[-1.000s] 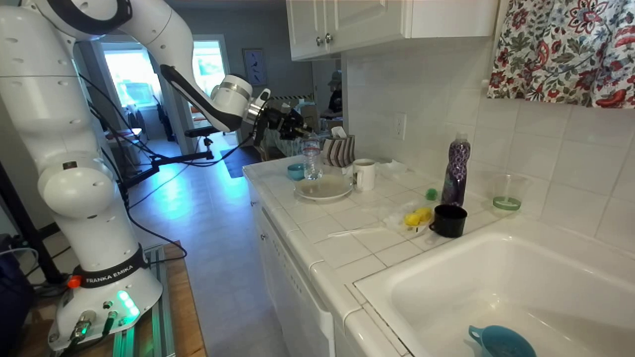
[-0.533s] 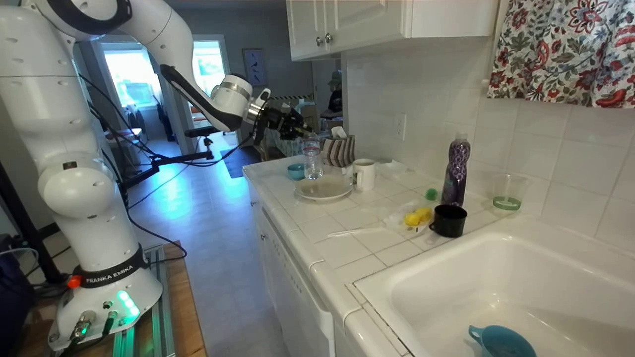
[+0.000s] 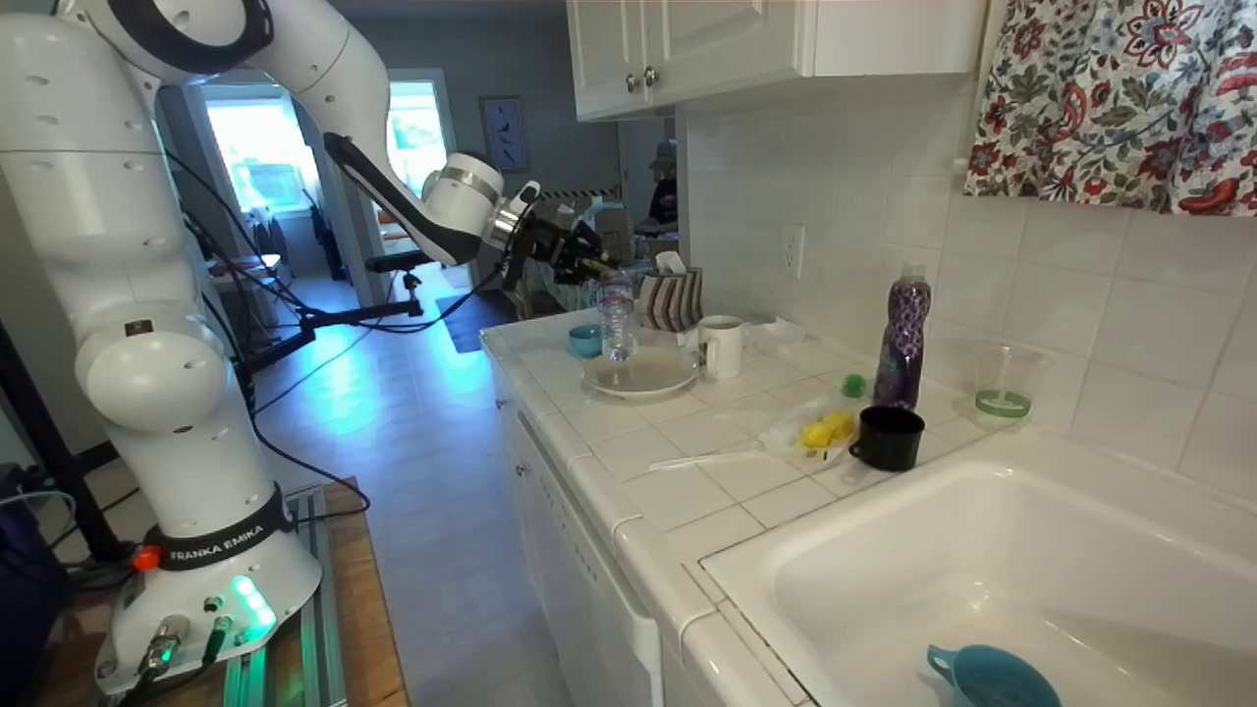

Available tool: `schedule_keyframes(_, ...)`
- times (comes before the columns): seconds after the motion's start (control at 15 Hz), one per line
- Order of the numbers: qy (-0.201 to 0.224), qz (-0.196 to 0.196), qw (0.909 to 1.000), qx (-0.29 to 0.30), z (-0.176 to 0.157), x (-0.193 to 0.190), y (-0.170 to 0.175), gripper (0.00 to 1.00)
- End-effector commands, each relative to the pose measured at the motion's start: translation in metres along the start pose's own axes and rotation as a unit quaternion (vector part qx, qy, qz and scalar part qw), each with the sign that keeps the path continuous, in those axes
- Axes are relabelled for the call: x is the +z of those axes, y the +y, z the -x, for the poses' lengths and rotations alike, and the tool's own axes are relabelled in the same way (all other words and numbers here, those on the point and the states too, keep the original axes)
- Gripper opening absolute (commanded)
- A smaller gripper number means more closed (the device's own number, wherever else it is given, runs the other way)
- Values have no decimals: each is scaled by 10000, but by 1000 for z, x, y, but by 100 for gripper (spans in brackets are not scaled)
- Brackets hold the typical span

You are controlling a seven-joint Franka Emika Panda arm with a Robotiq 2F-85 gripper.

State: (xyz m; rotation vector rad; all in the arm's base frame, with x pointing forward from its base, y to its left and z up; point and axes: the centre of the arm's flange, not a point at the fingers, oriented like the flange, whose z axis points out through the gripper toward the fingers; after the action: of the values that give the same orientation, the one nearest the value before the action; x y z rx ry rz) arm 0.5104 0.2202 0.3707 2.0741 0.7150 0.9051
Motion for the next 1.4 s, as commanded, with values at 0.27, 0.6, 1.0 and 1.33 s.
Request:
schedule_keyframes(0.27,-164,-354,9968,-697,-45,13,-7,11)
schedule_keyframes(0.6,-105,-530,9924,-1104,-66,17,-16,11)
schedule_keyframes(1.0,7,-640,9872,-1460,-76,9,-37,11)
schedule_keyframes(1.33,61,-687,9841,-1635,-76,0,-52,11)
